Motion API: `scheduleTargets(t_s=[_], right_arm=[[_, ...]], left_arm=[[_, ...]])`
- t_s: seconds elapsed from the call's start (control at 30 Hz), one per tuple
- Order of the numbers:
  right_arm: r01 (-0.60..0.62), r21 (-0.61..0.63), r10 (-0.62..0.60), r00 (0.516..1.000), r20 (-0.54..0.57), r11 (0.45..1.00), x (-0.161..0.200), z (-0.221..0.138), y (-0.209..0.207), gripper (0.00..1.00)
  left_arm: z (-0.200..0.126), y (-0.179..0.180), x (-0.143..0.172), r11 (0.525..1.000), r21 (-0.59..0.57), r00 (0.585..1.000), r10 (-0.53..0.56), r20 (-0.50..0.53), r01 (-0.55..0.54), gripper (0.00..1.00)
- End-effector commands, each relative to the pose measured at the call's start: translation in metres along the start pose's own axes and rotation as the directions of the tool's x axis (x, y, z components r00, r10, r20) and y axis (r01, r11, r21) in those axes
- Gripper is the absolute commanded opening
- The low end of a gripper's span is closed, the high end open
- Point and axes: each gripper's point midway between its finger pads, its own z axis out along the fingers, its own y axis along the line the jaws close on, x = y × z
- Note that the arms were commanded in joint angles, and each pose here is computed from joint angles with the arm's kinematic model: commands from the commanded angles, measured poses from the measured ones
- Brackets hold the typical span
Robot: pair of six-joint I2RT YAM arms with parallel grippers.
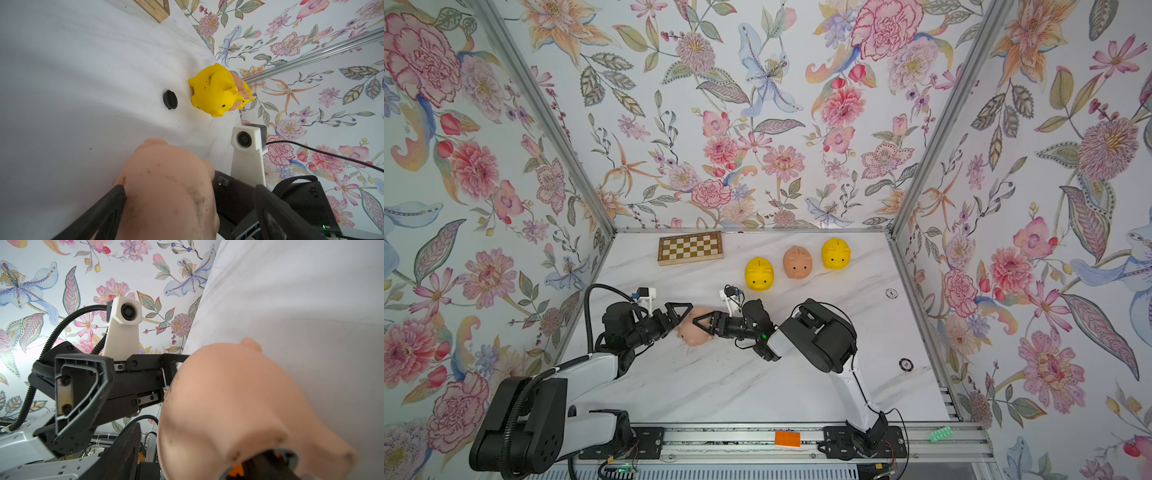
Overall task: Open piggy banks
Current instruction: Pick up the piggy bank from the center of the board.
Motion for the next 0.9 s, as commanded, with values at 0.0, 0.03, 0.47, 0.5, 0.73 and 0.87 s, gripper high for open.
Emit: scheduleTargets(t_s=[0.0, 0.03, 0.47, 0.5, 0.73, 0.87], right_arm=[[-0.032, 0.041, 0.033, 0.999, -0.023, 0.999, 0.005, 0.004, -0.019, 0.76], [-0.037, 0.049, 0.038, 0.999, -0.023, 0.998, 0.006, 0.004, -0.023, 0.76], [-0.070, 0.020, 0.070, 0.998, 0.006, 0.997, 0.002, 0.001, -0.037, 0.76], [-0.075, 0.023, 0.075, 0.997, 0.005, 0.997, 0.003, 0.000, -0.039, 0.76], [-0.109, 0.043, 0.108, 0.994, 0.017, 0.993, 0.000, -0.001, -0.051, 0.74], [-0.136, 0.042, 0.135, 0.991, 0.021, 0.990, -0.003, -0.002, -0.057, 0.73]], left_arm=[[-0.005, -0.001, 0.005, 1.000, 0.012, 1.000, -0.015, -0.017, 0.015, 0.99], [-0.006, 0.002, 0.005, 1.000, -0.006, 1.000, -0.014, -0.014, 0.014, 0.99], [-0.028, 0.027, 0.008, 0.990, -0.137, 0.999, -0.018, 0.036, 0.023, 0.99], [-0.028, 0.029, 0.009, 0.989, -0.143, 0.999, -0.021, 0.038, 0.026, 0.99], [-0.038, 0.049, 0.013, 0.983, -0.165, 0.994, -0.063, 0.092, 0.078, 0.99], [-0.036, 0.040, 0.014, 0.995, -0.077, 0.994, -0.055, 0.097, 0.063, 0.99]])
